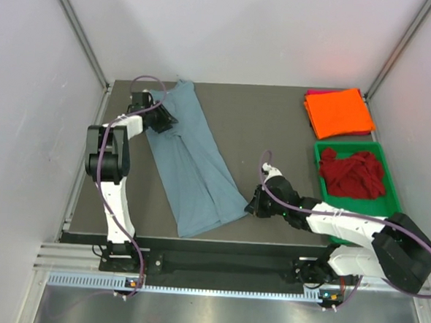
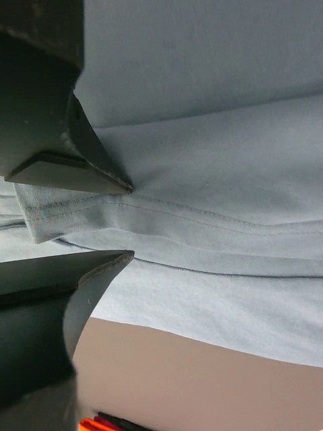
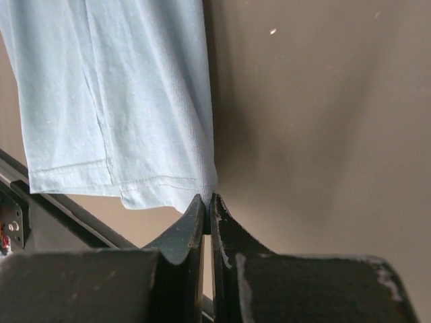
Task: Fold and stack the t-shirts
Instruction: Fold the tshirt
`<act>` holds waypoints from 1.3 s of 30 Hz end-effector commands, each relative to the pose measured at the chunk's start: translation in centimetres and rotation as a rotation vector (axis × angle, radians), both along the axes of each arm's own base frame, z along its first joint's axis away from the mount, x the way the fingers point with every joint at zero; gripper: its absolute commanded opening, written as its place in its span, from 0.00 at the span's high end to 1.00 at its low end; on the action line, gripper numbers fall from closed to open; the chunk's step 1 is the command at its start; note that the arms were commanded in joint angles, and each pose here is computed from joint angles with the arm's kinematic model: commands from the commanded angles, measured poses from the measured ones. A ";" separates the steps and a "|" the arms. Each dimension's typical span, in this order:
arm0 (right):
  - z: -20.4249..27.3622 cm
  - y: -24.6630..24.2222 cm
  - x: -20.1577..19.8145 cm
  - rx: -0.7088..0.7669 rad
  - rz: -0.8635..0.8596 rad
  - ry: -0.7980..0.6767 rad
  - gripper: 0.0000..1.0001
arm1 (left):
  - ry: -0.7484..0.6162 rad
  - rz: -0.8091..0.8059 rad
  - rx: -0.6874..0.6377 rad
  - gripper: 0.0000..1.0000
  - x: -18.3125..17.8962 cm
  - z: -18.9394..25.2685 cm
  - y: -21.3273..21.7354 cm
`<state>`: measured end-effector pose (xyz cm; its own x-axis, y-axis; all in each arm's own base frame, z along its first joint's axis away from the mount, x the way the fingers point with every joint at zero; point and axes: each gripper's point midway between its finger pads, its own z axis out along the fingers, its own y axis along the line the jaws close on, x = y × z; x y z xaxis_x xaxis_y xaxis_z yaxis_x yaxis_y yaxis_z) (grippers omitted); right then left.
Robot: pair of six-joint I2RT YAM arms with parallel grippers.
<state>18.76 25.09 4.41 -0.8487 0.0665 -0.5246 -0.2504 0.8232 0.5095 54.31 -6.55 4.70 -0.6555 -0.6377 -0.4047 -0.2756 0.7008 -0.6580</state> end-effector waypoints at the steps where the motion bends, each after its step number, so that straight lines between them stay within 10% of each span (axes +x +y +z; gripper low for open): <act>1: 0.8 0.2 -0.7 0.031 -0.022 -0.021 1.00 | -0.020 -0.021 0.052 0.56 -0.2 -0.5 -0.8; 26: 0.2 0.9 -7.5 0.020 -0.192 -0.021 1.00 | -0.178 -0.300 -0.026 0.58 -1.2 0.7 -14.4; 39: 2.4 0.2 -6.1 -0.033 -0.263 -0.091 0.70 | -0.183 -0.313 -0.020 0.57 2.9 -1.1 -15.2</act>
